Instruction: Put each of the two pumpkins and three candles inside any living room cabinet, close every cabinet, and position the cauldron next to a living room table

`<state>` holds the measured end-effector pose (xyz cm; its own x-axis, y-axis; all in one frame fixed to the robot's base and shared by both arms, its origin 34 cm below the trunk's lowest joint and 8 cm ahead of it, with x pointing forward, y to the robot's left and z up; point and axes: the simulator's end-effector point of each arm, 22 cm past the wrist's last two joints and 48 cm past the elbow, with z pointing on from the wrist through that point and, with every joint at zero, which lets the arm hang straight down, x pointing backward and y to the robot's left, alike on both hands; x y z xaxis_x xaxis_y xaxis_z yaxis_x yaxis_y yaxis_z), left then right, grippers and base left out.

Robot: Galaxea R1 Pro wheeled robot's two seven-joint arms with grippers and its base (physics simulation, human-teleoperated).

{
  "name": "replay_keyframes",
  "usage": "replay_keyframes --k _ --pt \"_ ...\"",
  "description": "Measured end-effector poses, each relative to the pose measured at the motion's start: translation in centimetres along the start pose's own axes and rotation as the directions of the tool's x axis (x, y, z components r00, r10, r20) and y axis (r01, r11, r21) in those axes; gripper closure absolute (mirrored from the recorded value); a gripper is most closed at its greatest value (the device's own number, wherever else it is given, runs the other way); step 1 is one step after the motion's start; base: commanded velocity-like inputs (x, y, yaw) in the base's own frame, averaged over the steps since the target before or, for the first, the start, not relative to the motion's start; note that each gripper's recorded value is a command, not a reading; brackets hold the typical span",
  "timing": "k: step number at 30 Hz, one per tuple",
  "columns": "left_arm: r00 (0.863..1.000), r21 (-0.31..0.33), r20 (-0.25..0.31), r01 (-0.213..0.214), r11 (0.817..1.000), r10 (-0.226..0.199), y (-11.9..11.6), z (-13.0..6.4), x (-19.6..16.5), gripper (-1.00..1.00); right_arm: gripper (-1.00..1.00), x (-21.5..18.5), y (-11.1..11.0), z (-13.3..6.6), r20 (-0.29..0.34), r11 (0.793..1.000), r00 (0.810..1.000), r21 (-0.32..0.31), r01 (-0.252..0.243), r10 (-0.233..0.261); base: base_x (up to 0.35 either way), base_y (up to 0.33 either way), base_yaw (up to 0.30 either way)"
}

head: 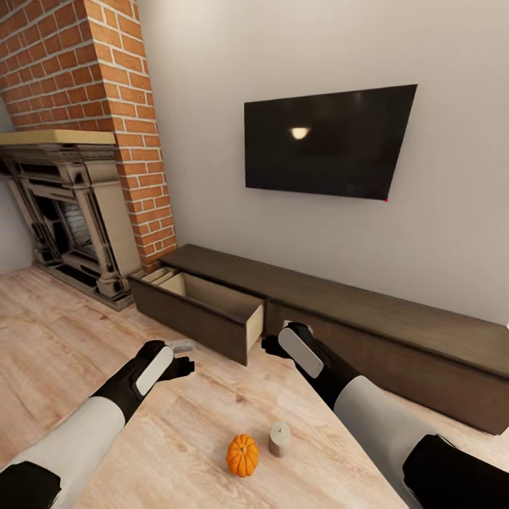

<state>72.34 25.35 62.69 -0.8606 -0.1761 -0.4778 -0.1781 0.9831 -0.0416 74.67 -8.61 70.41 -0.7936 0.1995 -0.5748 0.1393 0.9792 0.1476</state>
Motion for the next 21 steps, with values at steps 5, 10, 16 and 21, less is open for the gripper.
replay_keyframes --k 5,10,16,21 --pt "1.0 -0.001 0.0 0.0 1.0 0.0 0.0 0.0 0.0 -1.0 -1.0 0.1 0.0 0.0 0.0 1.0 1.0 0.007 0.0 0.0 0.145 -0.283 0.245" --pt "1.0 -0.001 0.0 0.0 1.0 0.0 0.0 0.0 0.0 -1.0 -1.0 0.1 0.2 -0.1 -0.001 1.0 1.0 0.007 0.001 -0.001 0.034 -0.239 0.164" --pt "1.0 -0.001 0.0 0.001 1.0 -0.001 0.1 0.0 0.0 -1.0 -1.0 0.5 1.7 -0.4 -0.005 1.0 1.0 -0.013 0.005 -0.005 0.004 0.015 0.014" --pt "1.0 -0.002 0.0 0.002 1.0 -0.002 0.1 0.0 0.0 -1.0 -1.0 0.5 1.8 -0.5 -0.004 1.0 1.0 -0.014 0.006 -0.006 0.071 0.097 0.008"
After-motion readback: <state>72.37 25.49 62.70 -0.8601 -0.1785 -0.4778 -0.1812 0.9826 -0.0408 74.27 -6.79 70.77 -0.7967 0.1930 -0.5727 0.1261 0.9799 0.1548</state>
